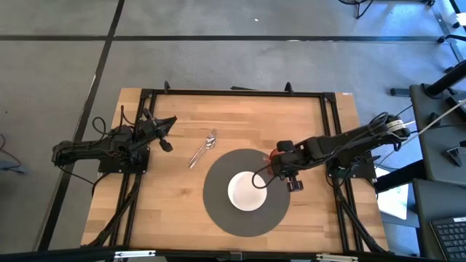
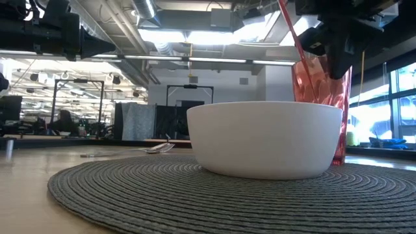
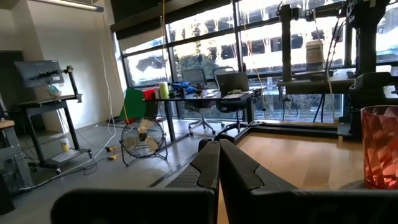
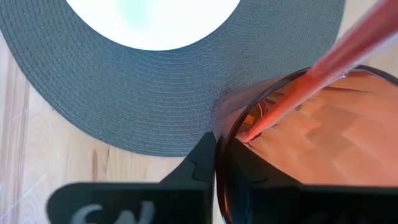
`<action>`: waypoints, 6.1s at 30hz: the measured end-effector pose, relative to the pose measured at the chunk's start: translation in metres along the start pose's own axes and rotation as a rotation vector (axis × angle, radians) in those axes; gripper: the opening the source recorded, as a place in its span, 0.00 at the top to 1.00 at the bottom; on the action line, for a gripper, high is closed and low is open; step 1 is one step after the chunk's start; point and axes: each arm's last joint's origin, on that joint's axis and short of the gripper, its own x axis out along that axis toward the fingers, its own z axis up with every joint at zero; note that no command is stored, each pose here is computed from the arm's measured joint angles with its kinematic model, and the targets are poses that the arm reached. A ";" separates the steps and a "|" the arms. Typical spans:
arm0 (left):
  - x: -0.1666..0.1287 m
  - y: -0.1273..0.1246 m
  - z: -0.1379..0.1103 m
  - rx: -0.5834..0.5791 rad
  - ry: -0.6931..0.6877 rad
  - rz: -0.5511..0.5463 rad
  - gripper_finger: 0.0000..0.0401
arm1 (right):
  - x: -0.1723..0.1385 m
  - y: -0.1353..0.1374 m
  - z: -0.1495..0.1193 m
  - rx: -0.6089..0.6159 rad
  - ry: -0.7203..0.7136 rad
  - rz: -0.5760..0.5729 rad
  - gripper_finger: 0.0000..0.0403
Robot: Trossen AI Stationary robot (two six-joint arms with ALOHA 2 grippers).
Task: Pick & Place Utensil
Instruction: Put the orange glass to the top right of the white bowl on the gray placemat, then put the silver spoon into the white bowl on the gray placemat
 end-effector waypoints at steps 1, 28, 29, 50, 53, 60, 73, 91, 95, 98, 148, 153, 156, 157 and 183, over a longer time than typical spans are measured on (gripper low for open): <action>0.000 0.000 0.000 0.000 0.000 0.000 0.99 | 0.000 0.000 0.000 0.000 0.000 0.000 0.96; 0.000 0.000 -0.001 0.003 0.005 -0.002 0.99 | -0.080 -0.006 -0.003 -0.107 -0.259 -0.036 0.74; 0.000 0.000 -0.001 0.004 0.008 -0.003 0.99 | -0.089 -0.008 -0.009 -0.109 -0.325 -0.048 0.75; 0.000 0.000 -0.001 -0.004 0.006 -0.002 0.99 | -0.062 -0.031 -0.156 0.075 -1.418 -0.101 0.99; 0.000 0.000 -0.001 -0.001 0.007 -0.002 0.99 | -0.052 -0.031 -0.163 0.103 -1.438 -0.099 0.99; 0.000 0.000 -0.001 0.003 0.013 -0.002 0.99 | -0.032 -0.029 -0.176 0.126 -1.490 -0.087 0.99; 0.000 0.000 -0.001 0.001 0.013 -0.001 0.99 | -0.001 -0.030 -0.180 0.177 -1.454 -0.132 0.99; 0.000 0.000 -0.001 0.001 0.013 -0.001 0.99 | 0.015 -0.030 -0.184 0.196 -1.280 -0.140 0.99; 0.000 0.000 -0.001 0.000 0.013 -0.003 0.99 | 0.015 -0.030 -0.184 0.204 -1.279 -0.134 0.99; 0.000 0.000 -0.001 -0.001 0.013 -0.003 0.99 | 0.015 -0.030 -0.184 0.202 -1.275 -0.135 0.99; 0.080 -0.087 -0.055 -0.291 0.940 0.006 0.90 | 0.026 -0.030 -0.181 0.209 -1.362 -0.149 0.99; 0.087 -0.108 -0.054 -0.288 1.006 -0.046 0.79 | 0.024 -0.030 -0.181 0.215 -1.387 -0.141 0.99; 0.092 -0.116 -0.055 -0.217 1.089 -0.039 0.73 | 0.024 -0.030 -0.181 0.218 -1.388 -0.139 0.99; 0.095 -0.118 -0.055 -0.192 1.118 -0.030 0.71 | 0.024 -0.030 -0.181 0.218 -1.388 -0.139 0.99; 0.146 -0.117 -0.064 -0.065 1.378 0.001 0.73 | 0.028 -0.030 -0.181 0.213 -1.339 -0.140 0.94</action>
